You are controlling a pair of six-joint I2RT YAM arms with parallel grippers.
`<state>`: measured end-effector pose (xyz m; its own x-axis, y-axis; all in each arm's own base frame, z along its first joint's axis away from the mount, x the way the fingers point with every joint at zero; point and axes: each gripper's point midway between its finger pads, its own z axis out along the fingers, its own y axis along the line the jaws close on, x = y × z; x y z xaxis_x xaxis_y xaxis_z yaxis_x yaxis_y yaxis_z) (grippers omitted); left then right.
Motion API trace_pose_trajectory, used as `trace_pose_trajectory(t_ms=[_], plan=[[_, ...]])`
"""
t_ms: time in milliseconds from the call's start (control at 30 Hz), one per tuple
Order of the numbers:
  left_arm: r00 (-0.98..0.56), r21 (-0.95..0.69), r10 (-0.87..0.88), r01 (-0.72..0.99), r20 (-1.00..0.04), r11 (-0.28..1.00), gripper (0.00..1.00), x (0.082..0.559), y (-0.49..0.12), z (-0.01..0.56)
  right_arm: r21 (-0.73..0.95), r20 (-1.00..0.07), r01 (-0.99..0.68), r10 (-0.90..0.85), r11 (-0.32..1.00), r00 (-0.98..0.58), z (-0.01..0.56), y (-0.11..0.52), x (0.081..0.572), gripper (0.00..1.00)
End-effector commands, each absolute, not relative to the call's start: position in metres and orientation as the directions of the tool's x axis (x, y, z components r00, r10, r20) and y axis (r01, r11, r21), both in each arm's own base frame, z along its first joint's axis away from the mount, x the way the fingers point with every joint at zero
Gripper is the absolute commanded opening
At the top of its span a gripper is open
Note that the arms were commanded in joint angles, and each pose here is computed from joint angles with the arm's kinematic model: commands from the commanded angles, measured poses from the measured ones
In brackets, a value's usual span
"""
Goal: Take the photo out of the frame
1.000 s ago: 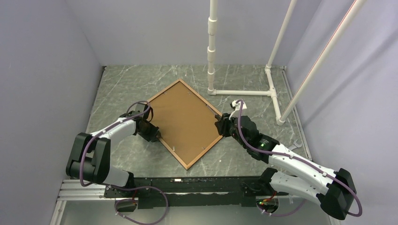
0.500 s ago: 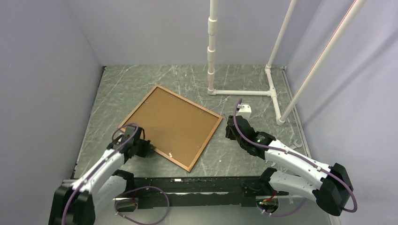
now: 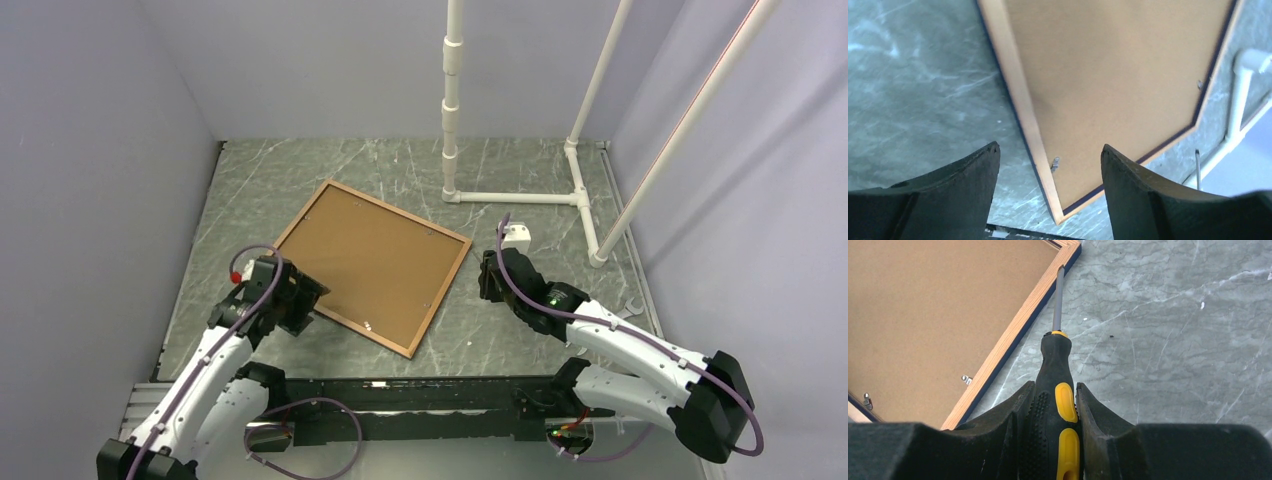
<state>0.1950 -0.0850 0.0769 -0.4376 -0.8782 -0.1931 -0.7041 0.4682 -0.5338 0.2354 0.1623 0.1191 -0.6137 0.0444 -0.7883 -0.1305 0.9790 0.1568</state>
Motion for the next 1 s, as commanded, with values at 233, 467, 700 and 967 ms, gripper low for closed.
trace_pose_trajectory(t_ms=[233,467,700,967], plan=[[-0.827,-0.597,-0.278,0.085,-0.489,0.798,0.69,0.215,-0.195,0.147,0.133,-0.84,-0.087,0.065,0.987,-0.538,0.15,0.152,0.251,0.0],[-0.835,-0.375,0.119,0.363,-0.538,0.853,0.62,0.207,-0.284,0.134,0.107,-0.863,-0.01,0.087,0.994,-0.498,0.166,0.13,0.25,0.0],[-0.821,-0.143,0.336,0.442,-0.462,0.885,0.56,0.193,-0.326,0.084,0.113,-0.879,0.069,0.132,0.991,-0.458,0.172,0.106,0.241,0.0],[-0.819,-0.03,0.398,0.449,-0.413,0.893,0.57,0.178,-0.341,0.05,0.12,-0.885,0.094,0.149,0.988,-0.442,0.173,0.094,0.234,0.0]])
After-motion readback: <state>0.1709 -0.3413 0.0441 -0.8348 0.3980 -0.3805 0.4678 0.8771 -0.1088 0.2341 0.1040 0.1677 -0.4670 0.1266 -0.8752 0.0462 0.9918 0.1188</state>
